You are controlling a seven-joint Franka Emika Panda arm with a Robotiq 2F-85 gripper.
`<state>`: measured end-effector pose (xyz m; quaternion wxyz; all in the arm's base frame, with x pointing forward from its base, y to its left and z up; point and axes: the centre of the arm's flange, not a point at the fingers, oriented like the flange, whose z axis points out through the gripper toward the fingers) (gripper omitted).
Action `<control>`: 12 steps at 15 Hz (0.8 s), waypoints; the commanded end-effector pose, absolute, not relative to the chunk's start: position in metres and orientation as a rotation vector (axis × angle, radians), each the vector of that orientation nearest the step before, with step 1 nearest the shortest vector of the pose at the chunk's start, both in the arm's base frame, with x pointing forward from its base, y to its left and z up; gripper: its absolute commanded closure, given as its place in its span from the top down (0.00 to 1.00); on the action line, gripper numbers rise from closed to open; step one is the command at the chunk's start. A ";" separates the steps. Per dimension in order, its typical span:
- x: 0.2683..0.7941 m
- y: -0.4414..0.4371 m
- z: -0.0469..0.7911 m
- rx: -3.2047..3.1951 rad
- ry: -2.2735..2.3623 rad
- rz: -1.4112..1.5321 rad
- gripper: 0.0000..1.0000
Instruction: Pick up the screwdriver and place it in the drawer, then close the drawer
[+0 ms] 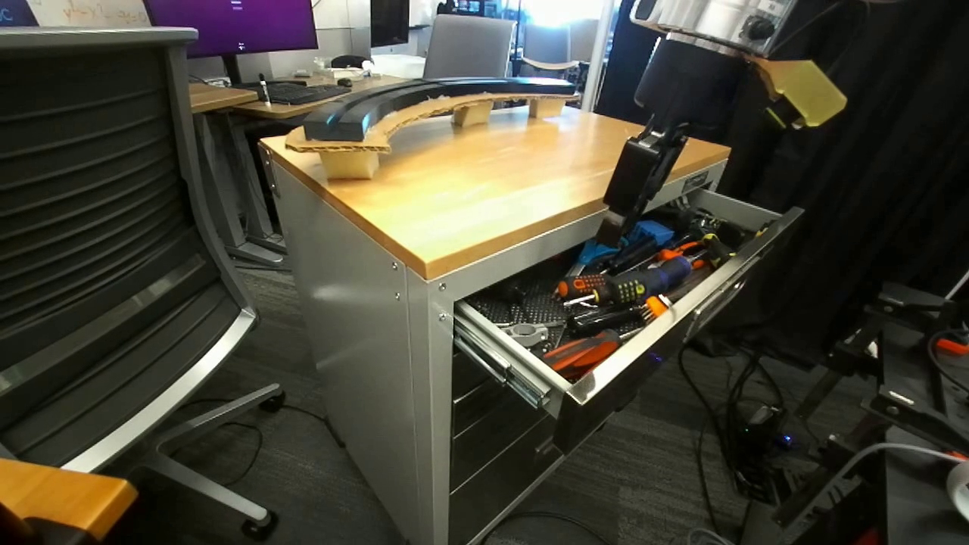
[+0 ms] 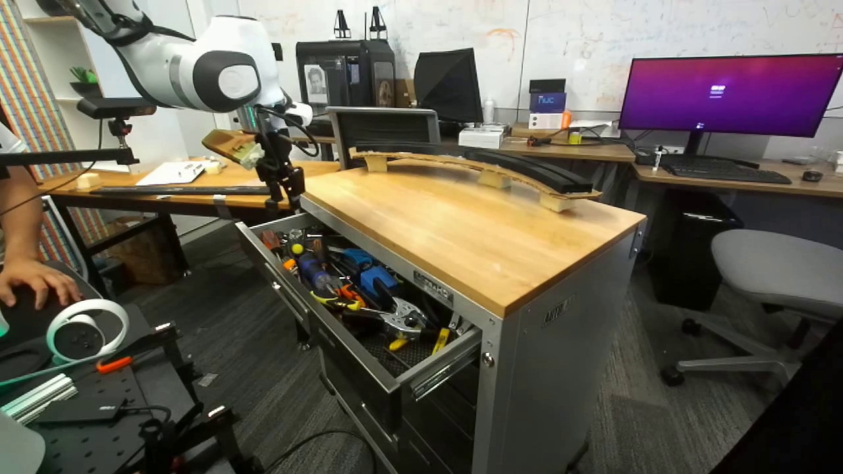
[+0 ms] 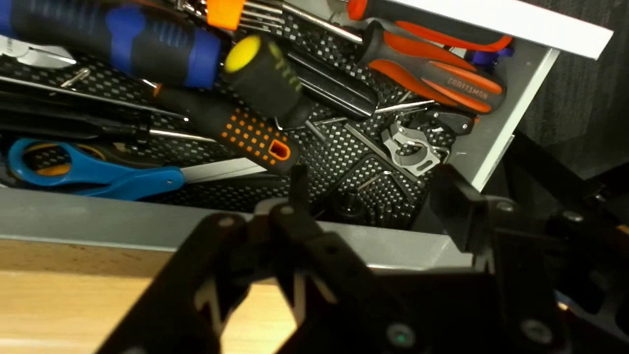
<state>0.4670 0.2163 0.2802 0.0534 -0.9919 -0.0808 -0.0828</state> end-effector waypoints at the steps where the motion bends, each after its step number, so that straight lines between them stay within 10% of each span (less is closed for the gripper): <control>1: 0.451 0.202 0.296 -3.035 -0.274 -0.269 0.97; 7: 0.410 0.136 0.265 -3.230 -0.052 0.110 0.96; 8: 0.405 0.126 0.253 -3.249 -0.005 0.211 0.75; 12: 0.400 0.113 0.211 -3.240 0.087 0.540 0.45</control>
